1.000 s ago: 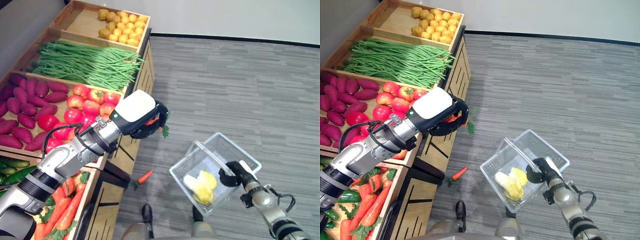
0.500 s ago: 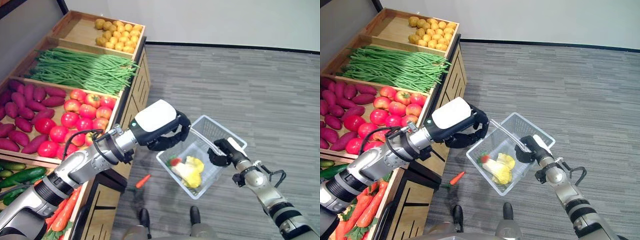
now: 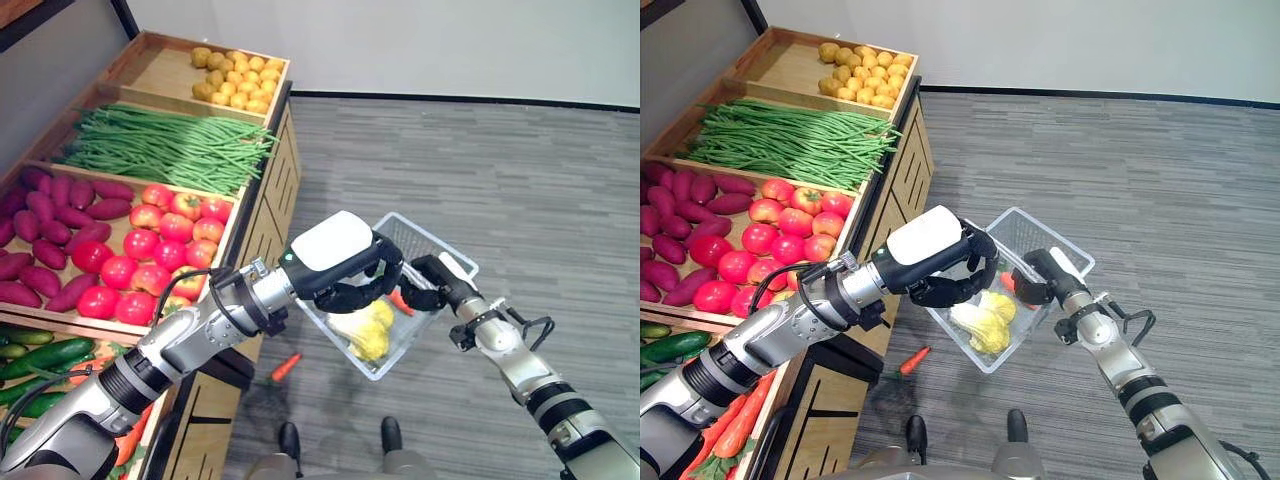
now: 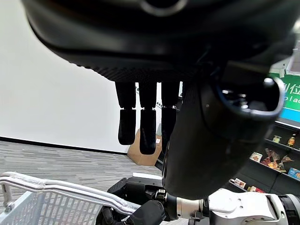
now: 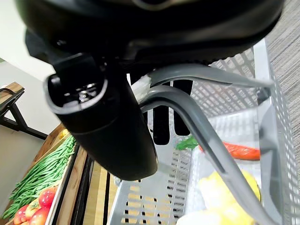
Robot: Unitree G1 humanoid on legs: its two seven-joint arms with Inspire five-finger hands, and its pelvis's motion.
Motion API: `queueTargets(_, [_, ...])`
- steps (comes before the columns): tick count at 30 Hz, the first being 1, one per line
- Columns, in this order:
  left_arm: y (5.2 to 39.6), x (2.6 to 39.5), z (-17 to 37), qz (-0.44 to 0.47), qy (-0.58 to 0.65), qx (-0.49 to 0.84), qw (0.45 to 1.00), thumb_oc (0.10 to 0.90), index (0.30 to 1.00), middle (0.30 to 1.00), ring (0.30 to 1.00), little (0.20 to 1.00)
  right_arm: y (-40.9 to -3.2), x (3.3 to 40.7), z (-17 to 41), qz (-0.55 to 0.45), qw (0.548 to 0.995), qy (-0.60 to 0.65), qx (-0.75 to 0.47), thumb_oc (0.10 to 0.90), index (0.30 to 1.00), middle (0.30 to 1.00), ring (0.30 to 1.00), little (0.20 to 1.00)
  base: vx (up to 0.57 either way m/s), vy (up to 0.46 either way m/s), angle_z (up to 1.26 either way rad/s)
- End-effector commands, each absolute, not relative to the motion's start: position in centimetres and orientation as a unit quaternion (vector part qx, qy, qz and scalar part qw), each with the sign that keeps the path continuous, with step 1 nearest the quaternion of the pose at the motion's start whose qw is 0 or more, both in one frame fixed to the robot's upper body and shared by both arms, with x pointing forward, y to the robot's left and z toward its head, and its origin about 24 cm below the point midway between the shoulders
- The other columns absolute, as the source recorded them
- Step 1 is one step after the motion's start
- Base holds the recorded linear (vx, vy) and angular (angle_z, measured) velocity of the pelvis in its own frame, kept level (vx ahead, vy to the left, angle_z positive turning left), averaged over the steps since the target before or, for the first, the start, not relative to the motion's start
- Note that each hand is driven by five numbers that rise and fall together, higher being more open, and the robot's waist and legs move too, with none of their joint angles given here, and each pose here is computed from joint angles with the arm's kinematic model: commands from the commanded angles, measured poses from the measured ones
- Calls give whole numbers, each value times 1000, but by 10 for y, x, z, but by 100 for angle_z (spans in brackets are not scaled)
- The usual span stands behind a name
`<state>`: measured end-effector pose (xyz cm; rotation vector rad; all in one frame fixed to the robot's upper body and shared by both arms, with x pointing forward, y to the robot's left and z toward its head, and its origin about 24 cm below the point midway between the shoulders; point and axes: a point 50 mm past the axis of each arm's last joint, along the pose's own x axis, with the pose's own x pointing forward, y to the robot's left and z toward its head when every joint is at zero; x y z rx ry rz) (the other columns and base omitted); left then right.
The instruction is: Get the vegetables into the basket
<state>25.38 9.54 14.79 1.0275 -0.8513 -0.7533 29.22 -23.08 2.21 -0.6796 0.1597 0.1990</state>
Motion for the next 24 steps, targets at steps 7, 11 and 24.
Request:
queueTargets(7, [82,268,136,-361,-360,424,748,900,1000,1000,1000,1000,-197,327,124,77,953,-166,-243,400,300,300,300,300,0,0,0])
queueTargets(11, [72,271,92,-406,-306,489,709,900,1000,1000,1000,1000,-182,325,134,99,952,-196,-213,400,300,300,300,300,0,0,0])
queueTargets(24, [86,288,55,-325,-240,521,752,900,1000,1000,1000,1000,-170,309,123,116,960,-199,-159,400,300,300,300,300,3,0,0])
